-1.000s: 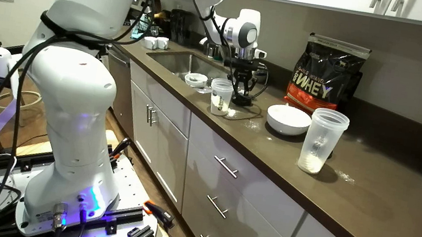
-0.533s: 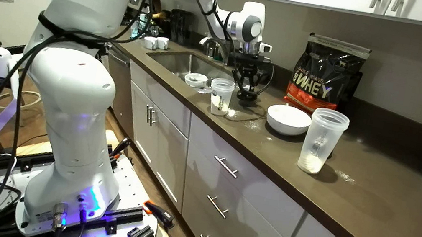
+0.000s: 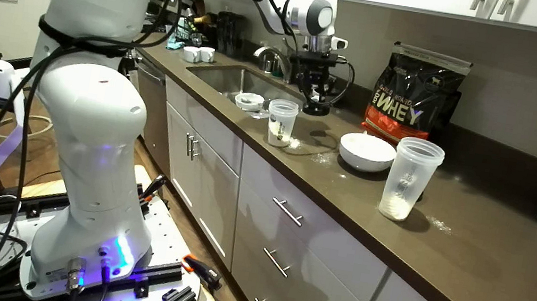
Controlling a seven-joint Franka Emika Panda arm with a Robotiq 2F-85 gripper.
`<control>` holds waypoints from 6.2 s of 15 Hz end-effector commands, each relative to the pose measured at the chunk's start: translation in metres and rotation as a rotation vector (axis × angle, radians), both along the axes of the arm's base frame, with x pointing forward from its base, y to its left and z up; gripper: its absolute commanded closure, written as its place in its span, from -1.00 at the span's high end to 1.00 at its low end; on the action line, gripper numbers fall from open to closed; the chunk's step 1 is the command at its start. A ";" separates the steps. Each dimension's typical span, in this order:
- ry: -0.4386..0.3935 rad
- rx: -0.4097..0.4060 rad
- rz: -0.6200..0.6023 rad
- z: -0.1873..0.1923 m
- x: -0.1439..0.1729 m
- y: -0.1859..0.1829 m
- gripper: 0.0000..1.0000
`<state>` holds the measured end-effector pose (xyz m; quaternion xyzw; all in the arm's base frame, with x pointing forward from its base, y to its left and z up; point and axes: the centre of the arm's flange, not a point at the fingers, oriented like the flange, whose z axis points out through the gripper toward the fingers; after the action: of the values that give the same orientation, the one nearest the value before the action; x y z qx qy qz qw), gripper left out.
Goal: Place the lid on the shorter shaker bottle
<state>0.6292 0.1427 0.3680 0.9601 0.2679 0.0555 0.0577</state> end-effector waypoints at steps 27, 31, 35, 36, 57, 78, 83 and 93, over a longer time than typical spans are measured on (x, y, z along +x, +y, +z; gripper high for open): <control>0.020 0.042 0.136 0.092 -0.140 -0.028 -0.72; 0.065 0.066 0.138 0.086 -0.147 -0.037 -0.72; 0.088 0.104 0.133 0.076 -0.154 -0.041 -0.72; 0.091 0.109 0.132 0.074 -0.156 -0.042 -0.72; 0.088 0.129 0.126 0.055 -0.161 -0.041 -0.72; 0.040 0.106 0.133 0.051 -0.153 -0.041 -0.72; 0.036 0.105 0.131 0.053 -0.154 -0.043 -0.72; 0.031 0.104 0.128 0.060 -0.155 -0.046 -0.72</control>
<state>0.4761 0.1033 0.4237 0.9468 0.3170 0.0553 -0.0057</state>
